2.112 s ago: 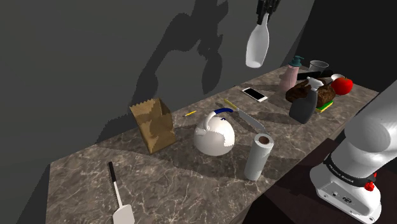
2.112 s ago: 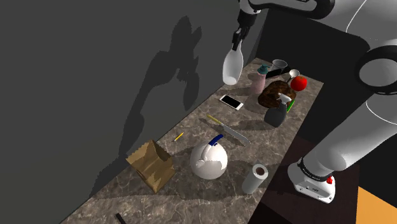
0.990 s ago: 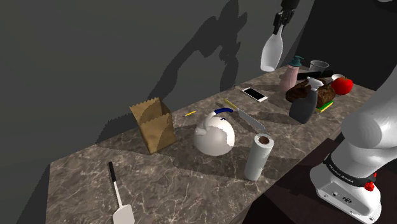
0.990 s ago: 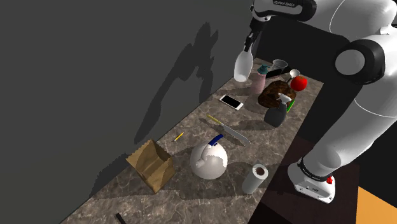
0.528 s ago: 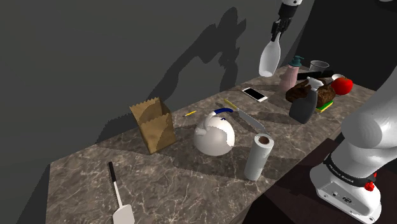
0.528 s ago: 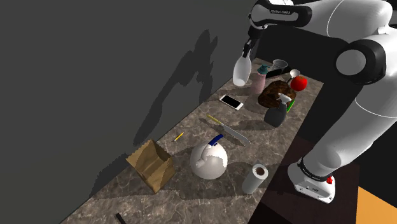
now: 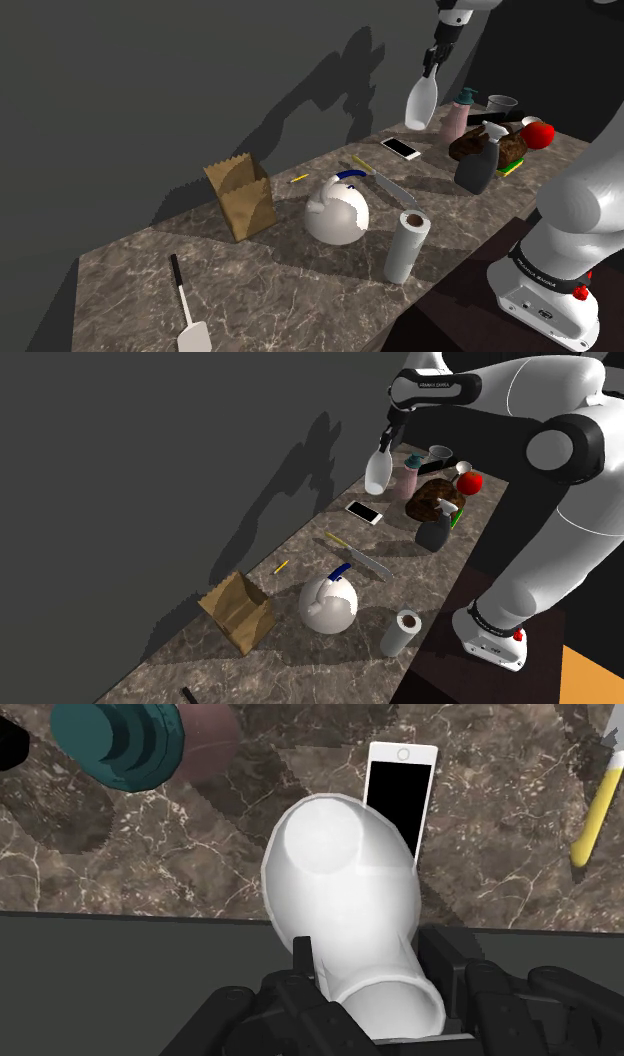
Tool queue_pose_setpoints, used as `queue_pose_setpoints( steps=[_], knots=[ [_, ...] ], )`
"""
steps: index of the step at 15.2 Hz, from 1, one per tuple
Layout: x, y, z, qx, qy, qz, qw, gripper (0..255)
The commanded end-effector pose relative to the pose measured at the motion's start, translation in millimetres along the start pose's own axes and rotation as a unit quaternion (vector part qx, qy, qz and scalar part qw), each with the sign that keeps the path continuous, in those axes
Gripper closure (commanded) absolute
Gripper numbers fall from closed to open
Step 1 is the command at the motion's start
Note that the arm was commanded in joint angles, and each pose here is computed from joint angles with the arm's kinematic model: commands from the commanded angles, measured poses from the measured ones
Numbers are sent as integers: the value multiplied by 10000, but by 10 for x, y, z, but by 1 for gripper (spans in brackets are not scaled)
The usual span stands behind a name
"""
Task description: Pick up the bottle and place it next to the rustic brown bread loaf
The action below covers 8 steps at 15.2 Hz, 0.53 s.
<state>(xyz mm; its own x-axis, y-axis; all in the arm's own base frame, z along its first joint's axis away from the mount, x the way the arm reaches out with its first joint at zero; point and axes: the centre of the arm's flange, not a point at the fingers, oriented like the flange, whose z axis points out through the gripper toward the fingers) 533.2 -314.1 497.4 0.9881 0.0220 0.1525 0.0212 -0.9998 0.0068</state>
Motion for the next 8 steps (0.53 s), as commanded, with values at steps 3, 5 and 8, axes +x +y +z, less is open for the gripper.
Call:
queue_pose_setpoints(
  steps=[3, 5, 8],
  knots=[
    [-40, -5, 204, -3, 4, 0, 10000, 255],
    [-56, -6, 309, -3, 4, 0, 10000, 255],
    [-80, -7, 465, -3, 4, 0, 10000, 255]
  ],
)
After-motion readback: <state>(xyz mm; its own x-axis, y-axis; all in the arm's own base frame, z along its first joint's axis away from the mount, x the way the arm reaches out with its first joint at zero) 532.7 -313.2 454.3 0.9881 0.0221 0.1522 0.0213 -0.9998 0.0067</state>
